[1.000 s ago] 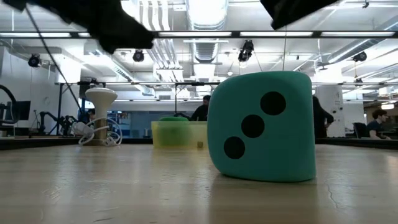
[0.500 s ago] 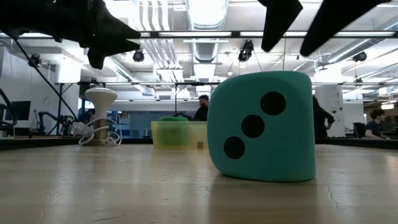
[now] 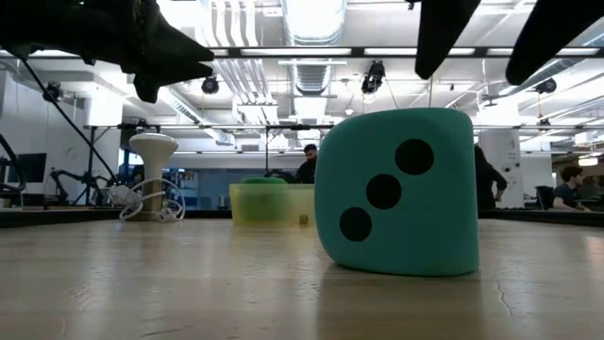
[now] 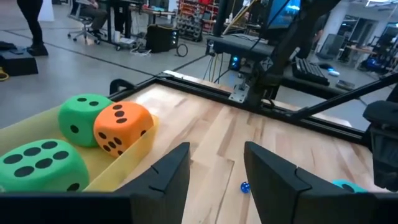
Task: Pick & Place Dice
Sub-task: Put the light blue large die into the yellow bin
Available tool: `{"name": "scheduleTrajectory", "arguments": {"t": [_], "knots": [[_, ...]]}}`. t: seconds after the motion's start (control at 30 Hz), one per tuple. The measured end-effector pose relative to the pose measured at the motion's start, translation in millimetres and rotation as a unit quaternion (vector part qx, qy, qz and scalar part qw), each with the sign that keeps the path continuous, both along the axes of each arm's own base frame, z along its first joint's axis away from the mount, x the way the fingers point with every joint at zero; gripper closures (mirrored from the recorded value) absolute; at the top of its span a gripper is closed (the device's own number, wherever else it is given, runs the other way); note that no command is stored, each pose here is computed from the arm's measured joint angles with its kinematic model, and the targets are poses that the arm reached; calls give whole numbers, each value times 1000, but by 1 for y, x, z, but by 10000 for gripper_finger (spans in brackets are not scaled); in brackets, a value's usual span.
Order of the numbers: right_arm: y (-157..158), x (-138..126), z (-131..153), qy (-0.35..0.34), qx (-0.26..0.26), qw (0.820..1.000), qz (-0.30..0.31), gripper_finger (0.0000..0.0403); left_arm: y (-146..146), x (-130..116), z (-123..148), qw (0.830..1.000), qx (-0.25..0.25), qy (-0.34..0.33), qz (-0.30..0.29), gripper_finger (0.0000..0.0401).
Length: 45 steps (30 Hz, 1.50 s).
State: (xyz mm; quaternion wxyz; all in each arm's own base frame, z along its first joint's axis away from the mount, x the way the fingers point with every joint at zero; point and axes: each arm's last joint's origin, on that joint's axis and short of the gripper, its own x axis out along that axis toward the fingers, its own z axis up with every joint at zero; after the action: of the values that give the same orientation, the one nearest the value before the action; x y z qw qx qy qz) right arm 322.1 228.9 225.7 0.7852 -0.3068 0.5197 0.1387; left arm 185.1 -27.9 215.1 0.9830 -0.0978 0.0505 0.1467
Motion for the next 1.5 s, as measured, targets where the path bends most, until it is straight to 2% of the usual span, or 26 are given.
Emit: {"name": "scheduleTrajectory", "arguments": {"t": [0.47, 0.67, 0.83, 1.03, 1.23, 1.43, 1.5], "knots": [[1, 1, -5, -13, -17, 999, 24, 172, 0, 0, 0, 1000, 0, 0, 0, 246], [0, 1, -24, -25, -29, 997, 60, 165, 0, 0, 0, 1000, 0, 1, 0, 246], [-7, -2, -42, -38, -82, 993, 73, 161, 0, 0, 0, 1000, 0, 1, 0, 246], [-15, -7, -70, -72, -82, 991, 80, 168, 0, 0, 0, 1000, 0, 1, 0, 246], [-19, -11, -88, -110, -67, 989, 70, 201, 0, 0, 0, 1000, 6, 3, -1, 246], [-22, -10, -92, -121, -36, 992, 31, 282, 0, 0, 0, 1000, 7, 3, -1, 246], [-23, -9, -92, -121, -26, 992, 22, 296, 0, 0, 0, 1000, 8, 3, -1, 246]]}}
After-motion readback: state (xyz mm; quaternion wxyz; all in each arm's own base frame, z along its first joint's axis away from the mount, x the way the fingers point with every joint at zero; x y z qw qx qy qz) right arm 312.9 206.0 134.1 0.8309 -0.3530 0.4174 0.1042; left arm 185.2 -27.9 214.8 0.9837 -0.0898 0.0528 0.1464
